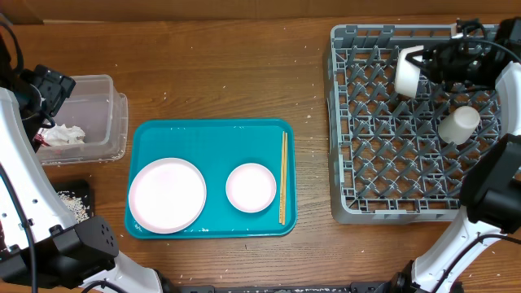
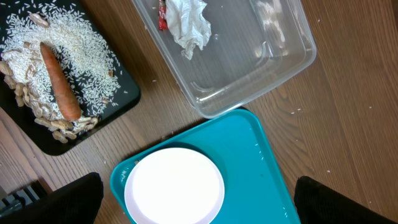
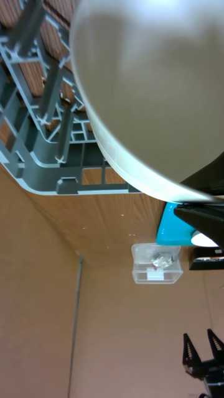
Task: Sort waste into correct bins and load items into the dishwasher
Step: 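Carry the bowl into the dish rack and set it down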
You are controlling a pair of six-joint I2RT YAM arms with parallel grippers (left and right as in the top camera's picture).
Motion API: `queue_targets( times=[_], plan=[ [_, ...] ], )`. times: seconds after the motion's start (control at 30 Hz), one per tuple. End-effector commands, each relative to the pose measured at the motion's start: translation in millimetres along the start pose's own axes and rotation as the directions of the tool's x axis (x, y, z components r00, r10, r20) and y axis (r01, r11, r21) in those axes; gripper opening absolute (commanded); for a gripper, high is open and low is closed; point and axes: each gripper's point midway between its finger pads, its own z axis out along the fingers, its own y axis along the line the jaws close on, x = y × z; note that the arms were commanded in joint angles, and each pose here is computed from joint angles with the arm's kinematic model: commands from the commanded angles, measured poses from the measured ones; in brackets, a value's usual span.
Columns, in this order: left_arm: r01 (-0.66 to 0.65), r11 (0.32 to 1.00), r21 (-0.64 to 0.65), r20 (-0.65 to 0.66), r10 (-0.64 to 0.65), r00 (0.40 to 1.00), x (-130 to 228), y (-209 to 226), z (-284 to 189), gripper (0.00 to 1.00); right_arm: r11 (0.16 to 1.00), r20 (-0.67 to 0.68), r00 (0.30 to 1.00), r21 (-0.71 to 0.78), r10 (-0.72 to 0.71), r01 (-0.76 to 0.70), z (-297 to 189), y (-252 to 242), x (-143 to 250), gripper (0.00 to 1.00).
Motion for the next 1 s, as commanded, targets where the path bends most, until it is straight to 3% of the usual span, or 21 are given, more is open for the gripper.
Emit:
queue_targets(
  times=[0.0,0.23,0.33,0.5,0.6,0.8,0.97],
  plan=[
    [0.002,1.0,-0.012,0.005,-0.002,1.0,0,1,1,1.0,1.0,0.008,1.0,0.023,-0.001,0.001,-1,-8,-3,0.08],
    [0.002,1.0,-0.011,0.005,-0.002,1.0,-1,1,1,1.0,0.992,0.02,0.997,0.101,0.069,-0.071,0,-34,-5,0.12],
    [0.002,1.0,-0.011,0.005,-0.002,1.0,-1,1,1,1.0,0.989,0.041,0.995,0.118,0.087,-0.092,-9,-41,-9,0.19],
    [0.002,1.0,-0.011,0.005,-0.002,1.0,-1,1,1,1.0,0.983,0.085,0.987,0.114,0.136,-0.145,-31,-54,-14,0.2],
    [0.002,1.0,-0.011,0.005,-0.002,1.0,-1,1,1,1.0,0.987,0.087,0.983,-0.012,0.162,-0.162,-45,-40,-16,0.13],
    [0.002,1.0,-0.012,0.005,-0.002,1.0,0,1,1,1.0,0.922,0.044,0.994,-0.38,0.103,-0.078,-62,23,-18,0.13],
    [0.002,1.0,-0.011,0.005,-0.002,1.0,-1,1,1,1.0,0.914,0.006,0.997,-0.401,0.076,-0.068,-46,36,-12,0.15]
  ],
)
